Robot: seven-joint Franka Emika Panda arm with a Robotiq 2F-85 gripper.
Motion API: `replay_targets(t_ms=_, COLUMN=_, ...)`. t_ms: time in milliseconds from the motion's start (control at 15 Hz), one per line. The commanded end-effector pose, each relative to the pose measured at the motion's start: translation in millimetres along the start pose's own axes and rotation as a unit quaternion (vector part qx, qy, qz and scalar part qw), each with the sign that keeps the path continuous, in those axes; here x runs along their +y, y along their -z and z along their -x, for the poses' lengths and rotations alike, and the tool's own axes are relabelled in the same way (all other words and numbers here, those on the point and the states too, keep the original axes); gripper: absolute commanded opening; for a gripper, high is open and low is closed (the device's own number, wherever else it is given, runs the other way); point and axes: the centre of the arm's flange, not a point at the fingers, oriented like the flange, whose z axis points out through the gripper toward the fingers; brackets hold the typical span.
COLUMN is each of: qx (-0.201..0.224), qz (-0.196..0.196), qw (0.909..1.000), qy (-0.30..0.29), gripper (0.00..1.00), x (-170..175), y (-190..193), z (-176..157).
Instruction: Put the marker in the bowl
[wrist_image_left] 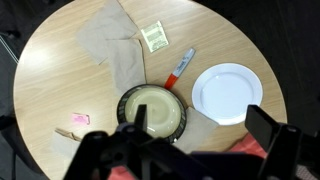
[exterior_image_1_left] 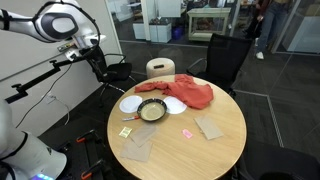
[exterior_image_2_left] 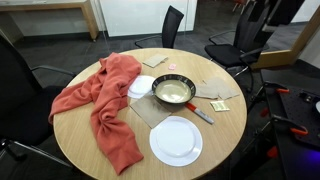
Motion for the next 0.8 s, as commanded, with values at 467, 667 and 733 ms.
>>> replay_targets(t_ms=467, qx=0.03, qz=-0.042, qw=0.9868, qy=-0.154, gripper=1.0, x=9.3, y=-94.8, z=21.5)
replay_targets(t_ms=667, qx=0.02, qz=-0.05, qw=0.9829, qy=-0.176, gripper=1.0, x=12.0, y=-122.9, z=15.2)
replay_targets(t_ms=733, qx=0.016, qz=-0.053, qw=0.9819, qy=-0.181, gripper=1.0, x=12.3, y=-130.7, z=12.9)
